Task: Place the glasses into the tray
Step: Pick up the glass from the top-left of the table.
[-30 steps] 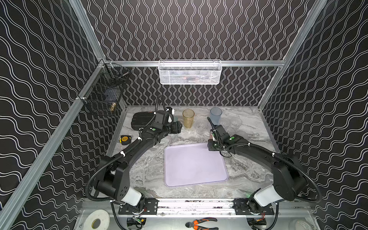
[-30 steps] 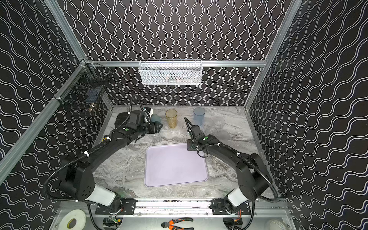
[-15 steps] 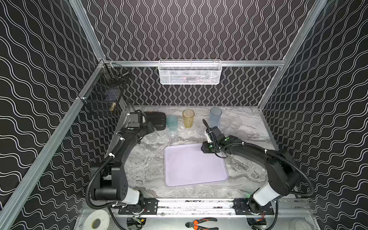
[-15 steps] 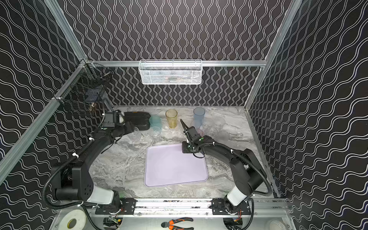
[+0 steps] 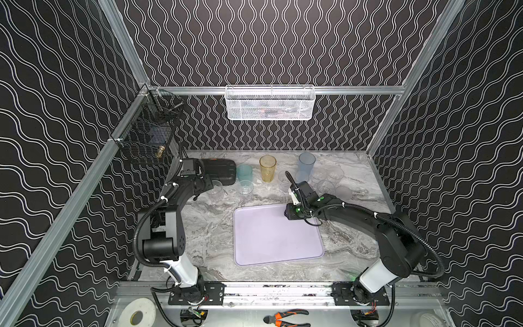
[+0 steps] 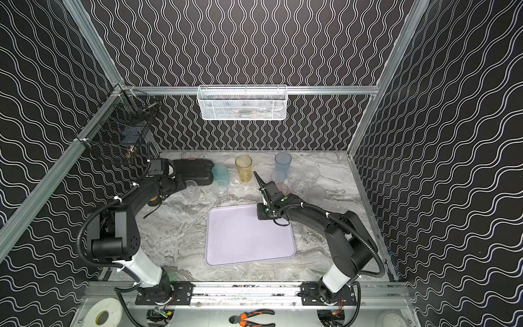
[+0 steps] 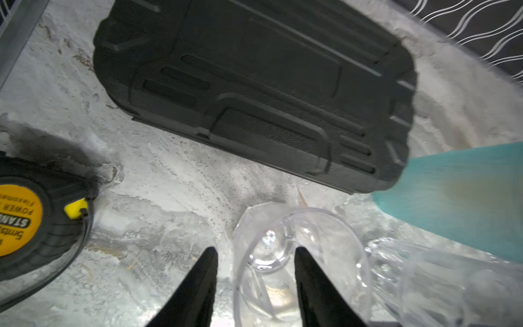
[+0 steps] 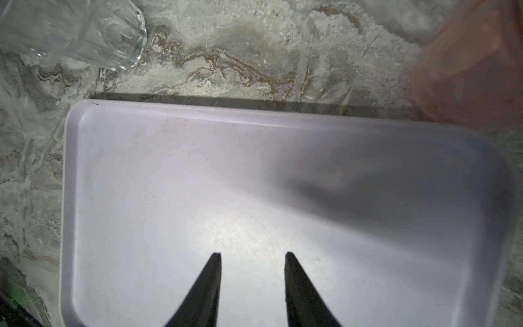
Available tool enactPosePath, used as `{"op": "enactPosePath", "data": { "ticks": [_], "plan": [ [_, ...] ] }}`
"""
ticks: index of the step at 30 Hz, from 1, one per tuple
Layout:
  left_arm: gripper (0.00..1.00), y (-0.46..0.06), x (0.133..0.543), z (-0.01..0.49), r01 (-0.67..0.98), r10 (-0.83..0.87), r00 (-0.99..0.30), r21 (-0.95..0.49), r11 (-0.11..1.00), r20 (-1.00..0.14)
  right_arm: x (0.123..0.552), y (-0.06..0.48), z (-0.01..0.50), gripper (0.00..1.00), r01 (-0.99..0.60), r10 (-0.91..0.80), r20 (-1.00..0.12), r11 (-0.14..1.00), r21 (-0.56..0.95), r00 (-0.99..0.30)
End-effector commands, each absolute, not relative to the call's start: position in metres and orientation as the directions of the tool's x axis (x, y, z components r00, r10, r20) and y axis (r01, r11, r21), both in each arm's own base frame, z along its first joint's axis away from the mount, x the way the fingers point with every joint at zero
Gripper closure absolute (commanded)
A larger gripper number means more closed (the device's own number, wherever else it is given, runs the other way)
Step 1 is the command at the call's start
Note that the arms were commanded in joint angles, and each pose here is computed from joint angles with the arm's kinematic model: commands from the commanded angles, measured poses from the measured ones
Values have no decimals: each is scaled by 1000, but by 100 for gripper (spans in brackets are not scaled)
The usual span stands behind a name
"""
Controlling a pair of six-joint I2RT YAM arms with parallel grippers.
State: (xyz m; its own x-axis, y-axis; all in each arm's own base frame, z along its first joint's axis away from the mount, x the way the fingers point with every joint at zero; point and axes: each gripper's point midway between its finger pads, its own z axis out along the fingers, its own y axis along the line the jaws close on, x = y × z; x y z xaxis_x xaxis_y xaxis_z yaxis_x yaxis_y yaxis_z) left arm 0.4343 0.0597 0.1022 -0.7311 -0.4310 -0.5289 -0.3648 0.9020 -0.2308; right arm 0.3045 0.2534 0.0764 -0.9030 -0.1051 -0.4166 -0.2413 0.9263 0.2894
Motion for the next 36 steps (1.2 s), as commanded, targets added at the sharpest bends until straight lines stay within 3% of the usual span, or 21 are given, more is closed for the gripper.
{"op": "enactPosePath", "data": {
  "ticks": [1,12,23,28,36],
  "plan": [
    [55,66,436,96,-358,-396,-752,-178,917,-528,305,257,76,61,-248,-106,-421,922,299,-901],
    [76,65,434,77,-343,-343,-797,-95,935,-497,301,254,71,62,-246,-110,-413,924,292,-904],
    [100,58,427,98,-312,-303,-796,-74,947,-525,298,252,74,63,-239,-100,-425,928,286,-899],
    [100,49,422,125,-303,-308,-770,-105,947,-558,300,256,84,65,-236,-81,-448,923,302,-890],
    [100,34,386,217,-309,-315,-678,-132,942,-664,294,261,83,66,-246,-90,-450,921,302,-888]
  ]
}}
